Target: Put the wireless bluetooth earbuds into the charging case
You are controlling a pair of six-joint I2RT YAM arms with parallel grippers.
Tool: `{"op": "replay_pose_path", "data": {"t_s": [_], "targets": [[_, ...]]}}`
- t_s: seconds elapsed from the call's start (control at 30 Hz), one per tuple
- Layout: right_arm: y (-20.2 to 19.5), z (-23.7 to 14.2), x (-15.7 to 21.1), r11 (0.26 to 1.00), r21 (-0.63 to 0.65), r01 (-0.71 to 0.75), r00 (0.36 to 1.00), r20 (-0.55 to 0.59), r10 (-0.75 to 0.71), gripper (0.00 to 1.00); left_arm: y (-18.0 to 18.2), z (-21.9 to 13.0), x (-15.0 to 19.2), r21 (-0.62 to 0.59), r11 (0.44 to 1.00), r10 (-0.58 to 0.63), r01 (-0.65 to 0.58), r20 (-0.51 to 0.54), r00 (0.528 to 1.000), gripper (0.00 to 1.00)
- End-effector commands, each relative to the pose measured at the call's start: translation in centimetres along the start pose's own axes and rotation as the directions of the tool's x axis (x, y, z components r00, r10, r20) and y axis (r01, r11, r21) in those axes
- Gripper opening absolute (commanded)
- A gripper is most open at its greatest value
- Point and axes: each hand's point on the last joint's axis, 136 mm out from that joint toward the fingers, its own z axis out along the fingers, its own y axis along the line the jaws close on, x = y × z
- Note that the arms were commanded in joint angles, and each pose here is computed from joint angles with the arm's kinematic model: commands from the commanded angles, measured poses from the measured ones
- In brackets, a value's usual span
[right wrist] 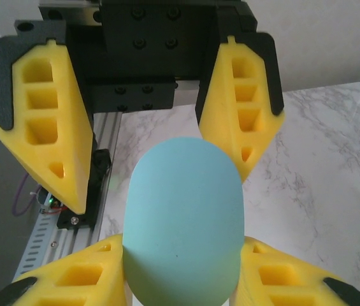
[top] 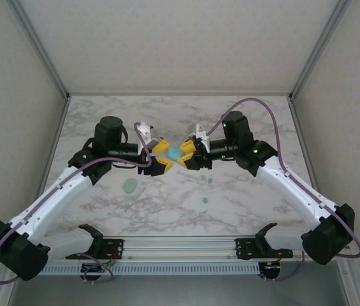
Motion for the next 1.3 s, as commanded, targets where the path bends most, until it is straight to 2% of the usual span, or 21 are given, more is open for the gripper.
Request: {"op": "replay_pose_path", "data": {"t_s": [0.0, 0.13, 0.6, 0.83, 0.97, 1.03, 1.2, 1.27], "targets": [[0.6, 0.0, -2.2, 0.997, -0.029, 0.065, 0.996, 0.055, -0.063, 0.34, -0.3, 0.4, -0.2, 0.019, 1.0, 0.008, -0.007, -0.006, 1.0, 0.65], [0.5, 0.0, -2.2, 0.998, -0.027, 0.065, 0.997, 0.052, -0.063, 0.34, -0.3, 0.5, -0.1, 0.02, 1.0, 0.009, -0.009, -0.009, 1.0, 0.61], [0.2, 0.2, -2.0, 0.999, -0.016, 0.046, 0.998, 0.043, -0.045, 0.36, -0.4, 0.6, -0.1, 0.026, 0.999, 0.021, -0.02, -0.011, 1.0, 0.34], [-1.2, -0.2, -1.8, 0.996, 0.083, 0.017, 1.0, 0.016, -0.018, 0.4, -0.3, 0.4, -0.1, 0.001, 1.0, 0.024, -0.024, -0.003, 1.0, 0.25], [-2.2, -1.0, -1.8, 0.982, 0.188, -0.027, 1.0, 0.017, 0.024, 0.52, 1.0, 0.2, -0.9, -0.089, 0.996, 0.007, -0.001, 0.07, 0.998, 0.19], [-2.6, -1.5, -1.8, 0.97, 0.237, -0.055, 0.998, 0.039, 0.047, 0.54, 1.7, -0.1, -1.4, -0.135, 0.991, 0.001, 0.015, 0.116, 0.993, 0.19], [-3.9, -3.2, -2.3, 0.905, 0.356, -0.234, 0.968, 0.169, 0.184, 0.62, 2.6, -1.1, -2.3, -0.222, 0.974, 0.016, 0.038, 0.237, 0.971, 0.17], [-3.7, -3.2, -2.4, 0.889, 0.327, -0.319, 0.942, 0.215, 0.259, 0.62, 2.6, -1.4, -2.5, -0.241, 0.97, 0.028, 0.041, 0.276, 0.961, 0.17]]}}
